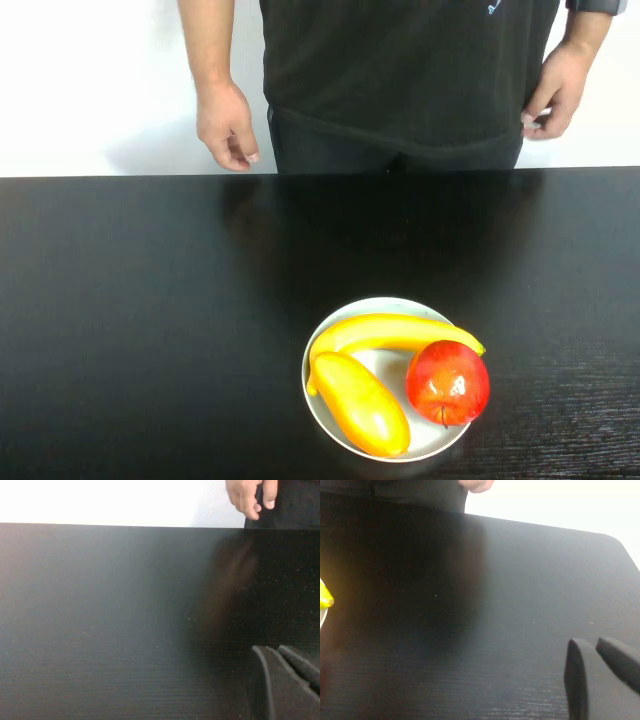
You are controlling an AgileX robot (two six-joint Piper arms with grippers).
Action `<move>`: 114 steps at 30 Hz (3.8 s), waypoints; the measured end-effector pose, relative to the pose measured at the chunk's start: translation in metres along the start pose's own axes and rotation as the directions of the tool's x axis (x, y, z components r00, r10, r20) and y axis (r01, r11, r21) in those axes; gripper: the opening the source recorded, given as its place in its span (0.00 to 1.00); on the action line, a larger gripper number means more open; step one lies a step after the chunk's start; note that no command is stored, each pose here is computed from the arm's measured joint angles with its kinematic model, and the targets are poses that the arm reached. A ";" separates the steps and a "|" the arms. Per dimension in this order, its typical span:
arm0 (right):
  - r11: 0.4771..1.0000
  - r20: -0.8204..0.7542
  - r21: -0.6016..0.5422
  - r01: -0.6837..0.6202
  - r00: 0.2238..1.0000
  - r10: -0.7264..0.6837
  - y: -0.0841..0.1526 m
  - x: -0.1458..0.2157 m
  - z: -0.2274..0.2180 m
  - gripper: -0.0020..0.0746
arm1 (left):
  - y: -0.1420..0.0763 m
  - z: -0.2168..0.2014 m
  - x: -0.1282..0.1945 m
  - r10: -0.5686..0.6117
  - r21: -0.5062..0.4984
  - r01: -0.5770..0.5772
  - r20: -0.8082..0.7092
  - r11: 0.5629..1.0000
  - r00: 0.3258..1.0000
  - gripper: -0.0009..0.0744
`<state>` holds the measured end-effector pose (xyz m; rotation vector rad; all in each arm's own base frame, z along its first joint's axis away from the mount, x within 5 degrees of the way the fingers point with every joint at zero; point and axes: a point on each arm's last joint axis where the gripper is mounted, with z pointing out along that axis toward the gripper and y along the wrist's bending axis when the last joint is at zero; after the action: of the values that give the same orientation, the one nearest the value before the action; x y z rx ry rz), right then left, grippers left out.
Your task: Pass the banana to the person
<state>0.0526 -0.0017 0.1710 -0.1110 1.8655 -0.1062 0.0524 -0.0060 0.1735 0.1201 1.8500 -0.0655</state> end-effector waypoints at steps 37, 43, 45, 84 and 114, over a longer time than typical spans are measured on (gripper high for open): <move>1.000 0.000 -0.001 -0.002 1.000 0.002 0.000 0.000 0.000 0.02 | 0.000 0.000 0.000 0.000 0.000 0.000 0.000 1.000 1.000 0.01; 1.000 0.051 -0.003 -0.016 0.999 0.016 0.000 -0.004 0.000 0.02 | 0.000 0.000 0.000 0.000 0.000 0.000 0.000 1.000 1.000 0.01; 0.999 0.119 -0.007 -0.040 0.992 0.041 0.000 -0.011 0.000 0.02 | 0.000 0.000 0.000 0.000 0.000 0.000 0.000 1.000 1.000 0.01; 0.936 -0.648 -0.293 -0.193 0.760 -0.046 0.023 -0.138 0.073 0.02 | 0.000 0.000 0.000 0.000 0.000 0.000 0.000 1.000 1.000 0.01; 0.106 0.020 -0.906 0.410 0.291 -0.957 0.248 -0.128 0.231 0.61 | 0.000 0.000 0.000 0.000 0.000 0.000 0.000 1.000 1.000 0.01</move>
<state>0.3053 0.2569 0.1923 -2.0139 2.1304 0.0117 0.0524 -0.0060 0.1735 0.1201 1.8500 -0.0655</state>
